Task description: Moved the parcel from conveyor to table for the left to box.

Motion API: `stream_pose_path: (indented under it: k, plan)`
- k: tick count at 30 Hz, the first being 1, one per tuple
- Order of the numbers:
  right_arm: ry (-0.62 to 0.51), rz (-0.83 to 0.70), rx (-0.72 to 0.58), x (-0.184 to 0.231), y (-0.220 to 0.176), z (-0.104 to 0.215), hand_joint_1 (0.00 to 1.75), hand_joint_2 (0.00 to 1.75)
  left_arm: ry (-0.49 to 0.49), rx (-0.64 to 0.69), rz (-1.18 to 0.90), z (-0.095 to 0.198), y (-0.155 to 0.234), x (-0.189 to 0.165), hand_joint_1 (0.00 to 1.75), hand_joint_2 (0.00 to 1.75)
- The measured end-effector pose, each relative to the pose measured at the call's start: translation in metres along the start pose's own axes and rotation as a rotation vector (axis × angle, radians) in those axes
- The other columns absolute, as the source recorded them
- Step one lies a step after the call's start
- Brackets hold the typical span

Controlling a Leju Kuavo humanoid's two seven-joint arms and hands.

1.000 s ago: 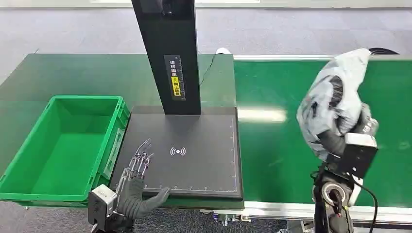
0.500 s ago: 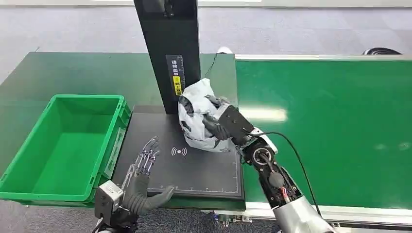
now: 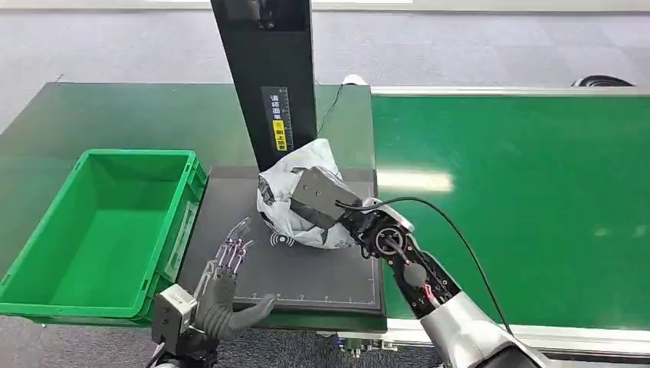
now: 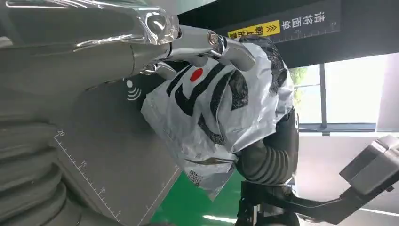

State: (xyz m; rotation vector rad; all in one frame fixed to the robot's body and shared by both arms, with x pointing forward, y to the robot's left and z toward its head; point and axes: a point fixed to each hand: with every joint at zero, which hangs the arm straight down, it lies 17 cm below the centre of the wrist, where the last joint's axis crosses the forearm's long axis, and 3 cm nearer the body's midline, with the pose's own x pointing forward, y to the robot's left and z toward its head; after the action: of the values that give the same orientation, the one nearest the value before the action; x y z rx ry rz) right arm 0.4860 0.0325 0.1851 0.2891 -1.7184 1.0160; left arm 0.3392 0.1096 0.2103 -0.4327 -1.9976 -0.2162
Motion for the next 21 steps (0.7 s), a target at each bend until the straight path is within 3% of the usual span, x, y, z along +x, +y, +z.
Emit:
stream_pose_path:
  k: [3,4,8,13,16,21]
  plan:
    - [0.011,0.009,0.007,-0.002,0.002,-0.001,1.75,1.75,0.001,0.0,0.0,0.0,0.0,0.0,0.0,1.75]
    - [0.026,0.013,0.011,-0.004,0.001,-0.002,0.0,1.75,0.004,0.001,-0.001,0.0,0.0,-0.001,0.0,1.75]
    - [0.064,0.035,0.033,-0.01,0.002,-0.004,0.0,1.75,0.012,0.009,-0.004,0.0,0.002,-0.002,0.0,1.75]
    - [0.019,-0.021,-0.005,0.0,-0.008,-0.006,0.0,1.75,0.019,0.022,-0.009,0.001,0.004,-0.004,0.0,1.75]
    - [-0.095,-0.056,-0.099,0.024,-0.03,-0.007,0.0,1.75,0.019,0.03,-0.013,0.001,0.006,-0.004,0.0,1.75]
    - [-0.332,-0.236,-0.303,0.077,-0.081,0.015,0.0,1.75,0.015,0.045,-0.016,0.004,0.009,-0.004,0.0,1.75]
